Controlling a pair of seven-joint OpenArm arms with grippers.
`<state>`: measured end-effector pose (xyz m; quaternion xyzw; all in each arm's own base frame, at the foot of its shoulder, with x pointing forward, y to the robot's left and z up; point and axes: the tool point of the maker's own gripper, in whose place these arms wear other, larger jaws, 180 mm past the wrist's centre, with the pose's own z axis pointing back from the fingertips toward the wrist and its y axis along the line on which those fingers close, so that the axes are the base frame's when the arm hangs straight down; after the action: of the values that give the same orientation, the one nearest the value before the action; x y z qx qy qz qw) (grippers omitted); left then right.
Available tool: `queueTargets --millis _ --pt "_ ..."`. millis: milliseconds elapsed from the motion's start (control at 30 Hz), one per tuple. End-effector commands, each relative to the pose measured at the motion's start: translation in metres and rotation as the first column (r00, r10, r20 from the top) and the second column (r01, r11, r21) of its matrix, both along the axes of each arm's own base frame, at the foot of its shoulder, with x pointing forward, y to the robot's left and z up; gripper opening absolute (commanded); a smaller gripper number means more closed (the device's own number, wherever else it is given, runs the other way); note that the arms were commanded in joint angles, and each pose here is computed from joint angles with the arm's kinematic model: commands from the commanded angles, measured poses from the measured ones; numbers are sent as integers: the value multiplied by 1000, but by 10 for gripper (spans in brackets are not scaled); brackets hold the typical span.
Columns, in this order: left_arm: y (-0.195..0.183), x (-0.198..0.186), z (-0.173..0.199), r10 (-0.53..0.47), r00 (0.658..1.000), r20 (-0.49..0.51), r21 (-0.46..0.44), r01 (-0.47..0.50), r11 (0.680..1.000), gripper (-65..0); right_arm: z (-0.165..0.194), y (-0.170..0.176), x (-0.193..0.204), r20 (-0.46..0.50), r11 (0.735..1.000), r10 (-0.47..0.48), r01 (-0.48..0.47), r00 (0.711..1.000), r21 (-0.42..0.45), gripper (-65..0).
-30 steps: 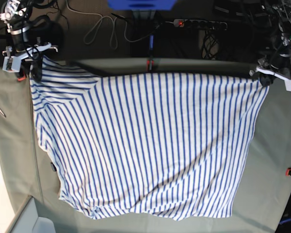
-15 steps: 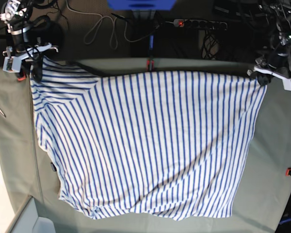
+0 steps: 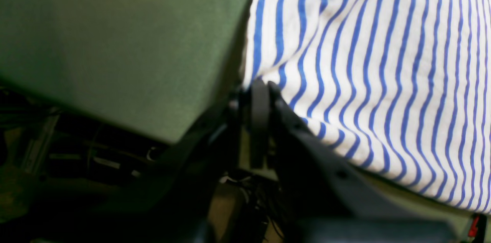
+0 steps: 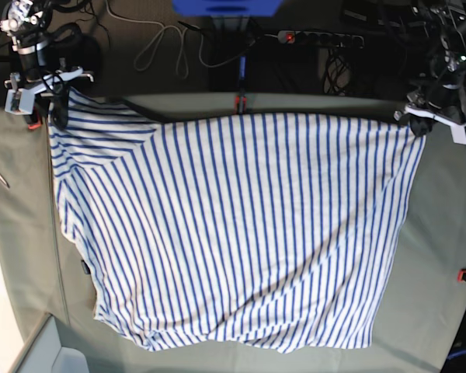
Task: Layout the t-shirt on the table in an organized manner, then fold the t-shirt properly
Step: 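Pull the held shoulder corners apart with both grippers to stretch the shirt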
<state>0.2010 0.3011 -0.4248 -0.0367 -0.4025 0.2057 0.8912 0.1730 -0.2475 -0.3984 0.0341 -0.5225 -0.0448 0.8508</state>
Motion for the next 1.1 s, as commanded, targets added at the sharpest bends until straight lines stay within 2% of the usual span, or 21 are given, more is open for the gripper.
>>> queueTargets --millis 0,1067 --pt "5 5 9 0 999 33 20 -1 1000 -648 11 0 4 47 1000 14 -15 999 5 -650" --pt "1 3 6 6 1000 28 7 -7 1000 -648 9 8 4 40 999 31 -32 999 16 -650"
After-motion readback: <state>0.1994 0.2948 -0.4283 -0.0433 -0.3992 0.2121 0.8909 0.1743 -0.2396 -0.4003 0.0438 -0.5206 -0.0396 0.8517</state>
